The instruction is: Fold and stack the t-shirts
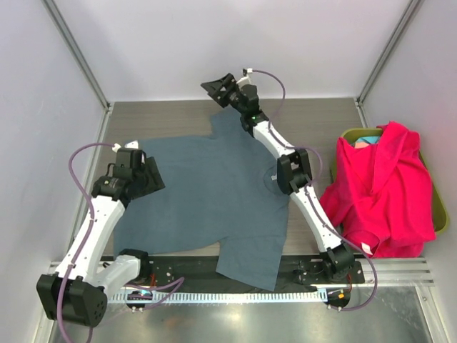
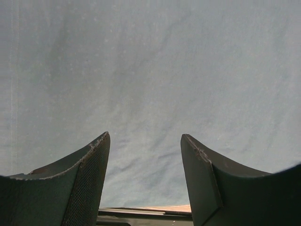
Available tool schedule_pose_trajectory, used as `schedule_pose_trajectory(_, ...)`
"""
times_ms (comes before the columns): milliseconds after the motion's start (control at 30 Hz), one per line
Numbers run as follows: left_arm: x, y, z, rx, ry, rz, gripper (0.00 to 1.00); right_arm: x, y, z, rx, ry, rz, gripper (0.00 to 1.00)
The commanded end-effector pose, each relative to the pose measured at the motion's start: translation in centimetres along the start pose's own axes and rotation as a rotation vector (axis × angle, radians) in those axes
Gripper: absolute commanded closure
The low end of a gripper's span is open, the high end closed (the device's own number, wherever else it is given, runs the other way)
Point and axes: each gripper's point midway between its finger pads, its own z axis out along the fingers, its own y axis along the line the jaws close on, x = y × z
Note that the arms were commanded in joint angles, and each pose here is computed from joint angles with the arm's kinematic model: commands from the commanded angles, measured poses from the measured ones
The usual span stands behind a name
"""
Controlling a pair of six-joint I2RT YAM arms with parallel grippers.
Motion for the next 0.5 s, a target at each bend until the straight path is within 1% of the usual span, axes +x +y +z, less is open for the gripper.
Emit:
schedule_pose_trajectory(0,-1.9,-0.4,-1.1,0.013,-0.092,0.013,0.37,-0.1,11.8,-2.7,-0.487,0.047,0.089,0.19)
schedule_pose_trajectory(33,-2.0,-0.3,-1.1,0.010,-0.100,0.010,0.37,-1.9,15.8,-4.2,-0.525,0.053,0.052,0.19)
schedule_pose_trajectory(67,-2.1,-0.2,-1.1,0.004,-0.105,0.010,0.37,-2.6,14.6,-4.8,-0.474,0.065,0.035,0.20)
schedule_pose_trajectory(100,-2.1,-0.1,-1.1,-0.002,-0.106,0.009,0.37,0.4,6.8,-5.1,-0.265,0.113,0.021,0.20)
schedule_pose_trajectory(133,-2.3,0.0,-0.9,-0.009,-0.105,0.011,0.37,-2.5,11.1,-7.1,-0.251,0.069,-0.050,0.20)
schedule_pose_trajectory(167,-2.4,0.3,-0.9,-0.030,-0.108,0.012,0.37,-2.7,8.9,-8.2,-0.150,0.069,-0.107,0.20)
schedule_pose_trajectory(200,-2.6,0.4,-0.8,-0.041,-0.110,0.012,0.37,-1.1,3.7,-9.9,0.092,0.118,-0.104,0.21)
schedule_pose_trajectory(233,-2.8,0.5,-0.7,-0.047,-0.111,0.010,0.36,-1.2,1.9,-11.4,0.195,0.142,-0.267,0.21)
schedule_pose_trajectory(267,-3.0,0.8,-0.4,-0.074,-0.112,0.012,0.35,-2.2,3.2,-13.1,0.259,0.137,-0.323,0.21)
schedule_pose_trajectory(300,-3.2,1.0,-0.2,-0.091,-0.114,0.008,0.34,-0.2,0.0,-15.8,0.431,0.231,-0.312,0.21)
schedule_pose_trajectory(333,-3.9,0.9,-0.3,-0.103,-0.126,-0.005,0.34,-0.5,-1.5,-17.2,0.540,0.227,-0.339,0.21)
schedule_pose_trajectory(367,-3.8,1.3,0.7,-0.139,-0.085,-0.009,0.33,-0.5,-2.1,-18.6,0.599,0.250,-0.355,0.20)
schedule_pose_trajectory(400,-4.1,1.4,1.1,-0.163,-0.076,-0.011,0.32,1.0,-3.6,-20.7,0.689,0.326,-0.347,0.20)
schedule_pose_trajectory(467,-5.7,1.5,1.8,-0.190,-0.064,-0.038,0.32,1.4,-5.4,-22.8,0.810,0.362,-0.400,0.20)
